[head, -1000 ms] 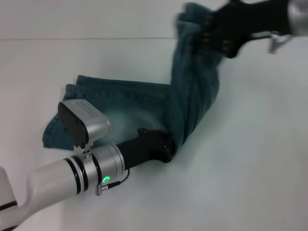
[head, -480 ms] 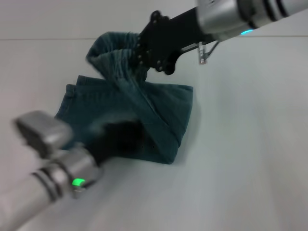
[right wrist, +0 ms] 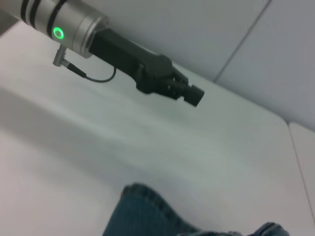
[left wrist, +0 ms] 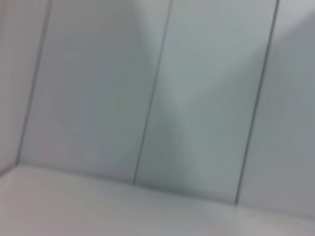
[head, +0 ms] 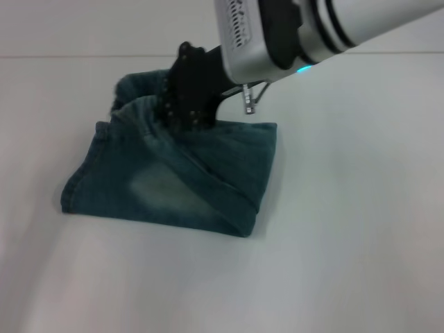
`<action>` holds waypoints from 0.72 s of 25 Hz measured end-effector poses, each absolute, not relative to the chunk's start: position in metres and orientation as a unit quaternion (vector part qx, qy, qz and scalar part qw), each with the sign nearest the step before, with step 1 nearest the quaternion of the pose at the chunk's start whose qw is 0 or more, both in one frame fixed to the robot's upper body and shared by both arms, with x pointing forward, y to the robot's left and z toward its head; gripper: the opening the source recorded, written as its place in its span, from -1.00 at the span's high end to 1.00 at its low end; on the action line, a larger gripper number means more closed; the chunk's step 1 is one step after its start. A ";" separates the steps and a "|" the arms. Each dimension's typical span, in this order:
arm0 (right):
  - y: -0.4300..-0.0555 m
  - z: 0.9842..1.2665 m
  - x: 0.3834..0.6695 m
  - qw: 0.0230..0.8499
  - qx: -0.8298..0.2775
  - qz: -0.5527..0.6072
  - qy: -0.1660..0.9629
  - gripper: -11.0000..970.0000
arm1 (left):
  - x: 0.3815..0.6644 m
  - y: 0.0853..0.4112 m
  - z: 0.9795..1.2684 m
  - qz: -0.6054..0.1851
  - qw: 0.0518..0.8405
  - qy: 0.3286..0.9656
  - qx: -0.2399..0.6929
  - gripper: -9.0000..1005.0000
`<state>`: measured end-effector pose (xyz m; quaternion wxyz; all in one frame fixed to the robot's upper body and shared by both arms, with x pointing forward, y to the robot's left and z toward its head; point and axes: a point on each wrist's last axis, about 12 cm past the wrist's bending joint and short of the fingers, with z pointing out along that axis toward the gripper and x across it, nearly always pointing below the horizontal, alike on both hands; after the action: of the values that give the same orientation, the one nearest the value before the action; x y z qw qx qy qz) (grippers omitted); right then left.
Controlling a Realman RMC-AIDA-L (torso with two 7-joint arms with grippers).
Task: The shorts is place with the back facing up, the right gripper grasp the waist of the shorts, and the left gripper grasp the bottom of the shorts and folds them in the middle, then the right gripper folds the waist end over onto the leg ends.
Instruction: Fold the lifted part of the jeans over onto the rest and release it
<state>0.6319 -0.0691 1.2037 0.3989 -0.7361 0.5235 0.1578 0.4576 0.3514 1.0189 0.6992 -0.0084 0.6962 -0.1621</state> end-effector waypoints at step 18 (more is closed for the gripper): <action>-0.055 1.172 0.610 0.413 -0.716 0.193 0.528 0.32 | 0.433 0.355 1.042 -0.263 0.641 0.702 0.166 0.90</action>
<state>0.6100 -0.0550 1.1720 0.4130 -0.7161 0.5284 0.1934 0.4326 0.3549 1.0421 0.6410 0.1656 0.7019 -0.2627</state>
